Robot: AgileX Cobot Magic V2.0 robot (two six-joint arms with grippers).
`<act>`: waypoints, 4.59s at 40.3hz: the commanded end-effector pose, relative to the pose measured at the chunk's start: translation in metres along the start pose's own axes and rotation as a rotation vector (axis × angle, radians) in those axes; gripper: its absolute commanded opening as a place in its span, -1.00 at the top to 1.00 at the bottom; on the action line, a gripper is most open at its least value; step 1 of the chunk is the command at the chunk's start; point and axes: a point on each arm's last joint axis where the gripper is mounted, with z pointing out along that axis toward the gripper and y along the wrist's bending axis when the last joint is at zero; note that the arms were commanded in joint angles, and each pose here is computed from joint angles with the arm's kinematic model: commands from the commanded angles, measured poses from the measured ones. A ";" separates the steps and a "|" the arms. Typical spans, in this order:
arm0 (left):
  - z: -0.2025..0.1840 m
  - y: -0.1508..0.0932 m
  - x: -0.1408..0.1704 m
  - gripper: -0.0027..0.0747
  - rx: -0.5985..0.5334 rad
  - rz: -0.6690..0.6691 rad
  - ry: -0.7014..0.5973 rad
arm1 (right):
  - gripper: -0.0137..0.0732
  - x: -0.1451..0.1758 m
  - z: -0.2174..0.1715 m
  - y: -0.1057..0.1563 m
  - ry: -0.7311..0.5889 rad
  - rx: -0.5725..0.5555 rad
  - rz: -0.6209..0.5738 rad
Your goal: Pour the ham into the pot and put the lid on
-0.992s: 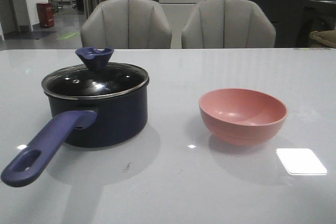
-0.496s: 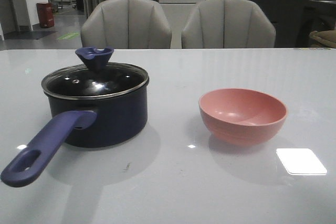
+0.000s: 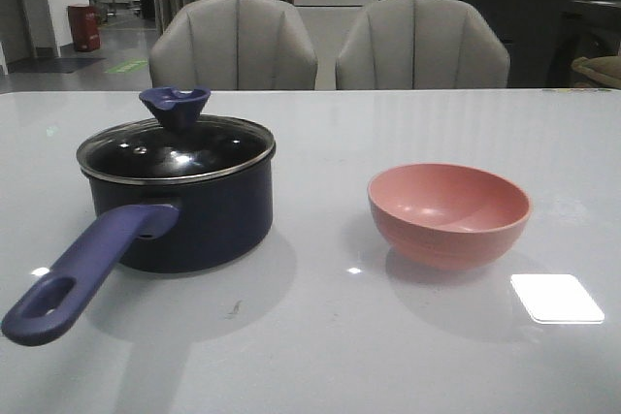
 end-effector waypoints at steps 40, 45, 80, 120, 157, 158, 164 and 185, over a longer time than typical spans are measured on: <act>-0.001 0.000 -0.001 0.59 0.005 -0.012 -0.083 | 0.32 -0.015 -0.001 -0.001 -0.094 0.011 -0.002; -0.001 0.000 -0.001 0.59 0.005 -0.012 -0.083 | 0.32 -0.012 -0.001 -0.001 -0.084 0.010 -0.004; -0.001 0.000 -0.001 0.59 0.005 -0.012 -0.081 | 0.32 0.046 -0.024 -0.004 -0.224 0.070 -0.082; -0.001 0.000 -0.001 0.59 0.005 -0.012 -0.081 | 0.32 0.046 -0.024 -0.004 -0.224 0.070 -0.082; -0.001 0.000 -0.001 0.59 0.005 -0.012 -0.081 | 0.32 0.046 -0.024 -0.004 -0.224 0.070 -0.082; -0.001 0.000 -0.001 0.59 0.005 -0.012 -0.081 | 0.32 0.046 -0.024 -0.004 -0.224 0.070 -0.082; -0.001 0.000 -0.001 0.59 0.005 -0.012 -0.081 | 0.32 0.046 -0.024 -0.004 -0.224 0.070 -0.082; -0.001 0.000 -0.001 0.59 0.005 -0.012 -0.081 | 0.32 0.046 -0.024 -0.005 -0.224 0.071 -0.082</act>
